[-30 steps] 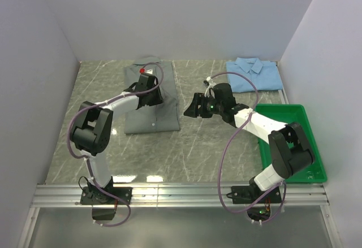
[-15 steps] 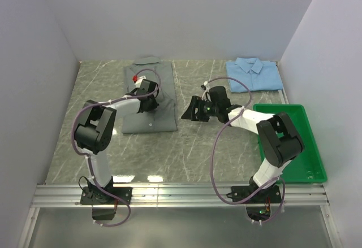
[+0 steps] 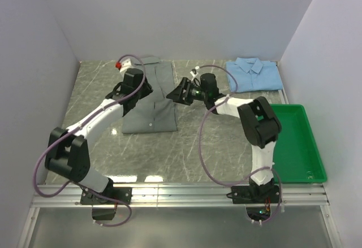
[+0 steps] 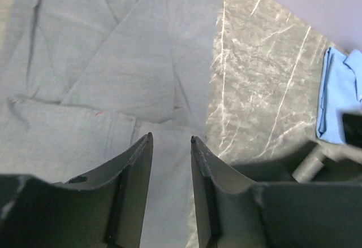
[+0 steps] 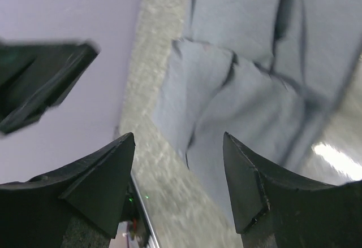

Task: Fold and stack the long sleeve shirts
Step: Fold the shirt

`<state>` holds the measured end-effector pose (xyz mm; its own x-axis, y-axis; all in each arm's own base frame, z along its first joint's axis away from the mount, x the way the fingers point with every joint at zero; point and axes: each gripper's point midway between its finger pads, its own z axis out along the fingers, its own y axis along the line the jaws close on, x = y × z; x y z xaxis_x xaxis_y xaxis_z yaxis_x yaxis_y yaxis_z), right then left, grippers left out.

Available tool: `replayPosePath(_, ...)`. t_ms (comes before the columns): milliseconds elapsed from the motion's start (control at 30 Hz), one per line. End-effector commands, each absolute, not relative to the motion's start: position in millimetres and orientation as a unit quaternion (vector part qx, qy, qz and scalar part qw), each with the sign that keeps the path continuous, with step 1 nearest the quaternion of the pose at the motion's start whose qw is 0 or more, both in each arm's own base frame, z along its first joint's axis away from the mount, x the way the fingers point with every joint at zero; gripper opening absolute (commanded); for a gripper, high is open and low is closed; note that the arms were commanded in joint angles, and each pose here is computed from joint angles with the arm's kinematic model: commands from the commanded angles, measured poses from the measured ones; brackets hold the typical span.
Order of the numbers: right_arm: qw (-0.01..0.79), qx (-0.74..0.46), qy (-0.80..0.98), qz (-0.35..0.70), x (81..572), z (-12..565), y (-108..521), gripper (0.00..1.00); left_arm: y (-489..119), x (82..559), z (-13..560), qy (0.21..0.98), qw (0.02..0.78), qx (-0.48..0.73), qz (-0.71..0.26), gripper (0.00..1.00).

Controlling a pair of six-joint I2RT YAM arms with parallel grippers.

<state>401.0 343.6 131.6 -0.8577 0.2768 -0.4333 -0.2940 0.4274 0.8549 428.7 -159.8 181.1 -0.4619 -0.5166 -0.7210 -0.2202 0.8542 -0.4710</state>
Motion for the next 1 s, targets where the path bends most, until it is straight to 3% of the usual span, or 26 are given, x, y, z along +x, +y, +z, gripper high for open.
replayPosePath(0, 0.263, -0.038, 0.752, 0.603, 406, 162, 380, 0.71, -135, 402, 151, 0.859, 0.434, -0.243, -0.123, 0.4)
replayPosePath(267, 0.231, -0.078, 0.748, 0.617, 412, 125, 428, 0.71, -103, 335, 58, 0.893, 0.319, -0.301, -0.104, 0.39)
replayPosePath(567, 0.214, -0.02, 0.773, 0.596, 442, 73, 420, 0.71, -97, 296, 2, 0.91, 0.227, -0.329, -0.11, 0.36)
replayPosePath(733, 0.222, 0.033, 0.792, 0.568, 471, 56, 397, 0.71, -101, 296, -3, 0.914, 0.209, -0.326, -0.122, 0.36)
replayPosePath(967, 0.247, 0.053, 0.811, 0.527, 485, 62, 365, 0.71, -111, 323, 37, 0.906, 0.254, -0.3, -0.159, 0.4)
